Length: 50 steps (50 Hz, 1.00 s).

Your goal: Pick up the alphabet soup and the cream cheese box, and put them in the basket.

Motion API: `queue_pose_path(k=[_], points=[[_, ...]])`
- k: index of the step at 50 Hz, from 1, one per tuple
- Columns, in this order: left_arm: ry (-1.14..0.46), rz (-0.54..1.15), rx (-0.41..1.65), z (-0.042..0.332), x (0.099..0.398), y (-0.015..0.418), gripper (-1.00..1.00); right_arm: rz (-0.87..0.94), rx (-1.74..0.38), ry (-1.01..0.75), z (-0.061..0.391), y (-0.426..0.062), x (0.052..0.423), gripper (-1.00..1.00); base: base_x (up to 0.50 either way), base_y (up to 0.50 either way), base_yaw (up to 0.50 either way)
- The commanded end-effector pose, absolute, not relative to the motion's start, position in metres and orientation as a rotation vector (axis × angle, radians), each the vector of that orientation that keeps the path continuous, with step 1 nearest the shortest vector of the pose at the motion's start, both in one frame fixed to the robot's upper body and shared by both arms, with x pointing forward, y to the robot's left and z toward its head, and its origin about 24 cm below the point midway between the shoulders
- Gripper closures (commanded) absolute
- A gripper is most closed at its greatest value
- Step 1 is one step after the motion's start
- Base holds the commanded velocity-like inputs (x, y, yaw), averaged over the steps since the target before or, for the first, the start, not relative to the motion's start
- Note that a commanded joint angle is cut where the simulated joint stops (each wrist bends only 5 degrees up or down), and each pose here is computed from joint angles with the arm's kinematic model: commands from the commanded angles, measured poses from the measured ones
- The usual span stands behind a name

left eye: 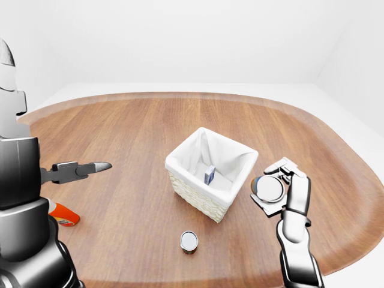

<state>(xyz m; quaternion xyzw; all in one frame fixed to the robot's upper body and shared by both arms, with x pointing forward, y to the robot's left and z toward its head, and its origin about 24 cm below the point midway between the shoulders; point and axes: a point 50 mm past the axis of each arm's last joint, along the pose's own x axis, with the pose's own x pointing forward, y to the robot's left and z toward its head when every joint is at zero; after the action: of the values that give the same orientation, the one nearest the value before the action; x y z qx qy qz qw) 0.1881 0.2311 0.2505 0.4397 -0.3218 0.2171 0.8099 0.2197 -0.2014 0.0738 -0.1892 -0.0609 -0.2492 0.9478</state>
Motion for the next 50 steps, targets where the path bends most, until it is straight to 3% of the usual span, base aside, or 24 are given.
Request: queue_pose_path(k=[1, 8, 23, 50], points=[[-0.708, 0.455, 0.886, 0.249, 0.188, 0.231, -1.00, -0.499, -0.300, -0.240, 0.105, -0.194, 0.235, 1.00, 0.00, 0.00, 0.00], [-0.725, 0.456, 0.892, 0.252, 0.185, 0.230, -1.00, -0.464, -0.262, -0.367, 0.134, -0.183, 0.244, 1.00, 0.00, 0.00, 0.00], [-0.737, 0.467, 0.879, 0.253, 0.184, 0.231, -1.00, -0.397, -0.227, -0.472, 0.162, -0.158, 0.276, 1.00, 0.00, 0.00, 0.00], [-0.761, 0.478, 0.866, 0.256, 0.180, 0.232, -1.00, -0.322, -0.275, -0.120, 0.115, -0.123, 0.363, 1.00, 0.00, 0.00, 0.00]])
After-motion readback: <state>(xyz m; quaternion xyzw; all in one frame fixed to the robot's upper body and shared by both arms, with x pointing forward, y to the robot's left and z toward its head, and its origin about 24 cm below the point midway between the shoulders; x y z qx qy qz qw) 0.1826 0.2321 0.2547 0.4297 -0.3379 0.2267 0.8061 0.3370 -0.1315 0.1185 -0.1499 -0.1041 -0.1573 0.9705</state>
